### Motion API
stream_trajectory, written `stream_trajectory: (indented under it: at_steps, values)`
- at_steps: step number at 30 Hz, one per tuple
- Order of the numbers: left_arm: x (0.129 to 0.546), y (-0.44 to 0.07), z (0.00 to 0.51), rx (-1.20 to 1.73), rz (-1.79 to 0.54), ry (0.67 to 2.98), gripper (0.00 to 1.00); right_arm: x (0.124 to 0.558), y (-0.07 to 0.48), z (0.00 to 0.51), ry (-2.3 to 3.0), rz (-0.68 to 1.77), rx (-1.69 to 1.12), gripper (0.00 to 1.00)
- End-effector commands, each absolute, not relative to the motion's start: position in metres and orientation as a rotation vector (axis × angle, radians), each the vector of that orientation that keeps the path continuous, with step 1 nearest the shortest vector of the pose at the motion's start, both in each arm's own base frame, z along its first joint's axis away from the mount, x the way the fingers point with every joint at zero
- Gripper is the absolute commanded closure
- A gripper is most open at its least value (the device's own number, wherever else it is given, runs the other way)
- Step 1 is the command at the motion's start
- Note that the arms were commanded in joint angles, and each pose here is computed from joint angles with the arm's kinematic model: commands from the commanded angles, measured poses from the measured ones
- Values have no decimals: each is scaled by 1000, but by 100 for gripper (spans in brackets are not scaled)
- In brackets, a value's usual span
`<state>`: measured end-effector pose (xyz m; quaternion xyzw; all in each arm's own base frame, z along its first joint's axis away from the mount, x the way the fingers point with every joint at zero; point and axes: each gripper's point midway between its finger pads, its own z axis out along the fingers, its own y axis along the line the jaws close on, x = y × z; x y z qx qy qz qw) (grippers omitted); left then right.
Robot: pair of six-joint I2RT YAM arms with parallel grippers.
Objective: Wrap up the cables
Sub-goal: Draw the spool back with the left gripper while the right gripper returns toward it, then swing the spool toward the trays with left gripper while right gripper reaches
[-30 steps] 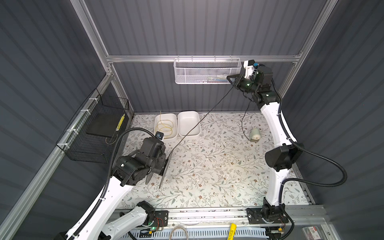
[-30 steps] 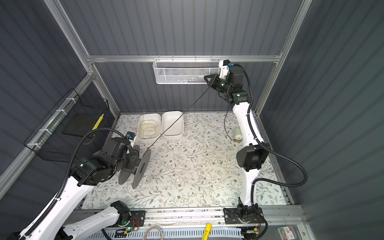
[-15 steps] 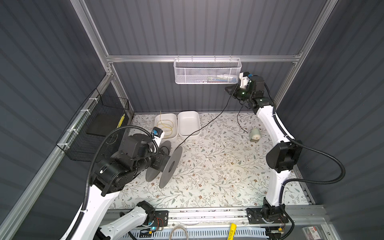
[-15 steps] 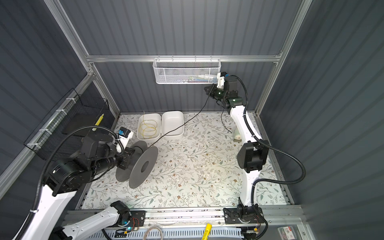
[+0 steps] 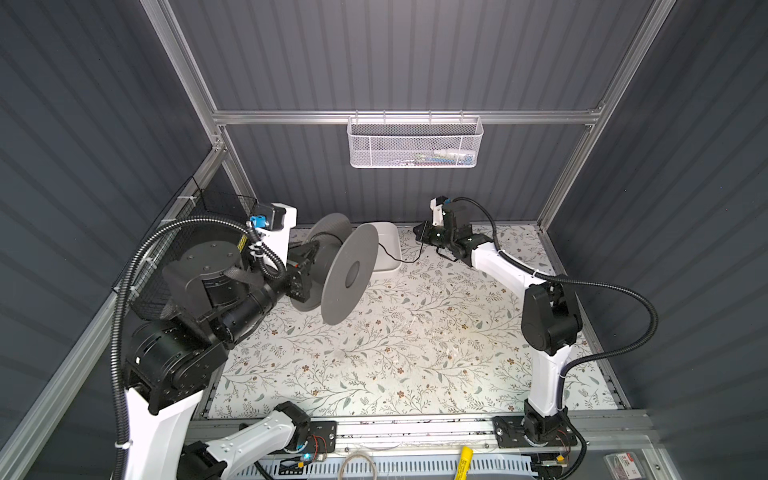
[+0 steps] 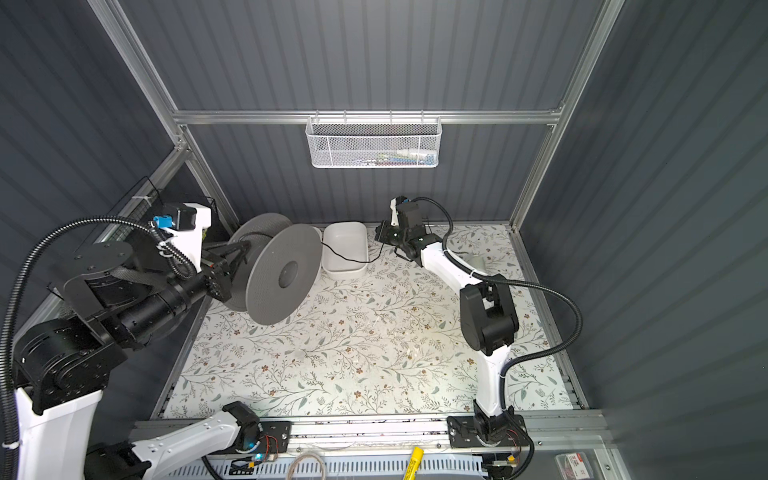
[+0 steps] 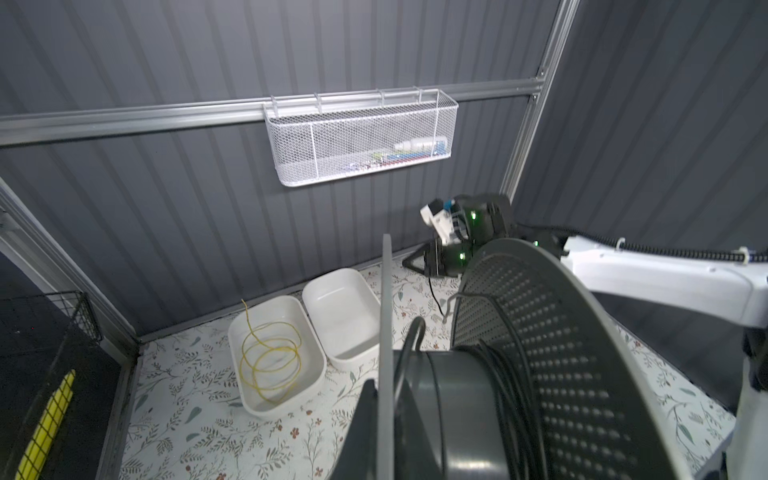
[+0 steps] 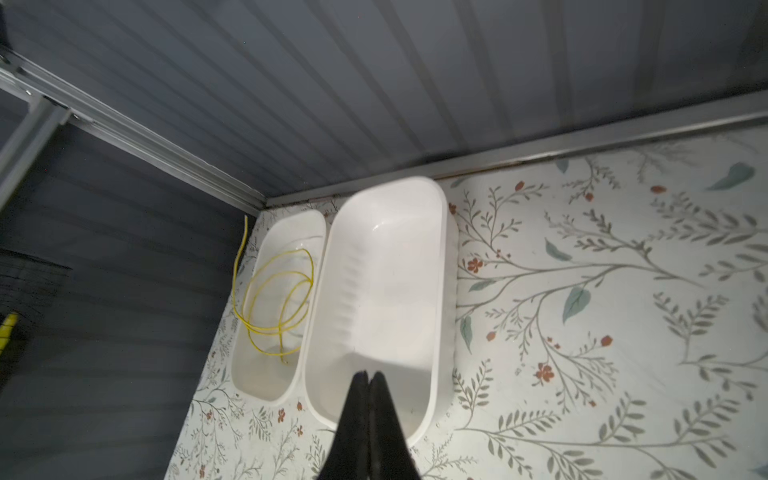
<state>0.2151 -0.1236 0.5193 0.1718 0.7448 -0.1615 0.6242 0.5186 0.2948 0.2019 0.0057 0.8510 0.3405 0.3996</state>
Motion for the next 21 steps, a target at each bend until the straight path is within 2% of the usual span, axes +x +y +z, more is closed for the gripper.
stream_trajectory:
  at_steps: [1, 6, 10, 16, 21]
  values:
    - [235, -117, 569, 218, -386, 1541, 100, 503, 298, 212, 2078, 830, 10, 100]
    - [260, -129, 585, 119, -446, 1458, 100, 454, 317, 187, 2099, 832, -22, 100]
    - [289, -130, 585, 11, -407, 1440, 100, 420, 330, 174, 2117, 853, -56, 100]
    - [339, -138, 549, -97, -290, 1454, 100, 369, 349, 188, 2091, 889, -130, 100]
    - [371, -147, 504, -116, -187, 1497, 100, 335, 358, 227, 2006, 886, -243, 100]
